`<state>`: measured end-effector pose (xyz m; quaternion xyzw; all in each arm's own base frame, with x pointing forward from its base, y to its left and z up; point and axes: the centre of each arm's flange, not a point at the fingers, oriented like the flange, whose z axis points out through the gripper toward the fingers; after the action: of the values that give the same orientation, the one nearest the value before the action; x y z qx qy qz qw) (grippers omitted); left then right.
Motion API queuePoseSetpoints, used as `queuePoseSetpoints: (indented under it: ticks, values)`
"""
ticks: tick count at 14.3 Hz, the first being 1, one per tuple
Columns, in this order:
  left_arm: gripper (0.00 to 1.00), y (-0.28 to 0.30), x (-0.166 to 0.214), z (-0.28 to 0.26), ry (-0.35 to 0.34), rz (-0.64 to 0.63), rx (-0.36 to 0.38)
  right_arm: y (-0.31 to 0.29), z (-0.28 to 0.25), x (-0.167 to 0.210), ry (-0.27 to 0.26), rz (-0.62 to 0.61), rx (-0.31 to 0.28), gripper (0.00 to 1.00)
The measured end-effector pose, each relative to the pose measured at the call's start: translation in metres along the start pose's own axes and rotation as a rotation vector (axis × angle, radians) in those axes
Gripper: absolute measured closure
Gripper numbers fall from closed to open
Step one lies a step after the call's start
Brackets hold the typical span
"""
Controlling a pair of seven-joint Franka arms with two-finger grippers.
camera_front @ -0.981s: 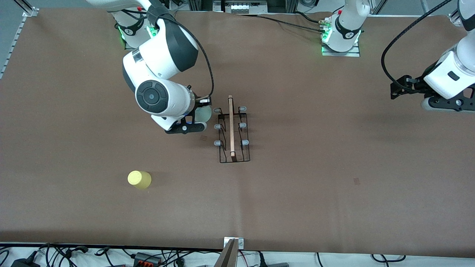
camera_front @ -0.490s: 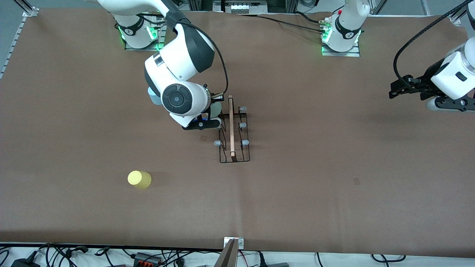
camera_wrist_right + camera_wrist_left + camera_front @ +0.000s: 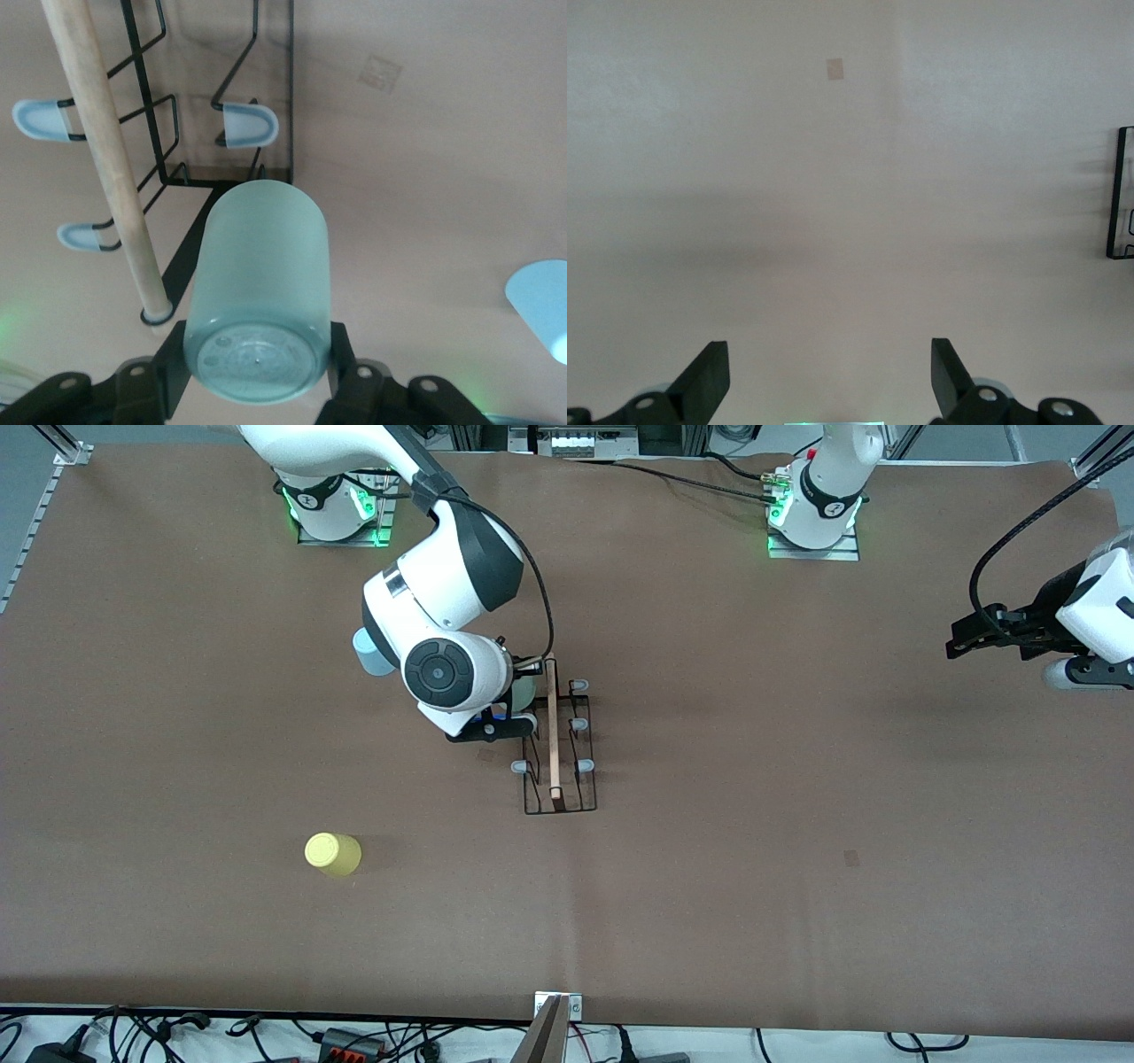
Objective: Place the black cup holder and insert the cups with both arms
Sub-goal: 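Fit the teal cup onto a holder peg and open the right gripper, then grasp the yellow cup with the right gripper and carry it to the holder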
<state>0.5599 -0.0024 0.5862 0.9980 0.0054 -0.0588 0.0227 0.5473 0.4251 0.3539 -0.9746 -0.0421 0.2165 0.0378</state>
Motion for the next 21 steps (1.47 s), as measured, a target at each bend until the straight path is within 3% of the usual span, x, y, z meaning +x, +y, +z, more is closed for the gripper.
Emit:
queuePoseSetpoints:
  ticks: [3, 7, 10, 11, 15, 17, 19, 21]
  values:
    - [0.0, 0.002, 0.0, 0.0, -0.001, 0.004, 0.0, -0.009, 0.014, 0.004, 0.003, 0.009, -0.004, 0.35]
    - [0.0, 0.0, 0.0, 0.001, -0.003, 0.0, 0.0, 0.001, 0.03, 0.016, 0.004, 0.031, -0.054, 0.35]
    - [0.0, -0.001, 0.0, 0.001, -0.005, -0.002, 0.0, -0.001, 0.028, 0.017, 0.015, 0.136, -0.05, 0.1]
    - [0.0, -0.001, 0.0, 0.001, -0.005, -0.002, 0.0, -0.004, 0.019, 0.016, 0.033, 0.168, -0.038, 0.01]
    - [0.0, -0.001, 0.0, 0.001, -0.005, -0.002, 0.0, 0.007, -0.053, 0.014, 0.153, 0.273, 0.027, 0.0]
    - [0.0, -0.001, 0.0, 0.001, -0.006, -0.002, 0.0, 0.064, -0.085, 0.038, 0.204, 0.368, 0.051, 0.0]
    - [0.0, -0.002, 0.0, 0.001, -0.006, -0.003, 0.0, 0.142, -0.106, 0.074, 0.29, 0.455, 0.068, 0.0]
    - [0.0, -0.002, 0.0, 0.001, -0.007, -0.004, -0.001, 0.212, -0.105, 0.109, 0.377, 0.481, 0.016, 0.0]
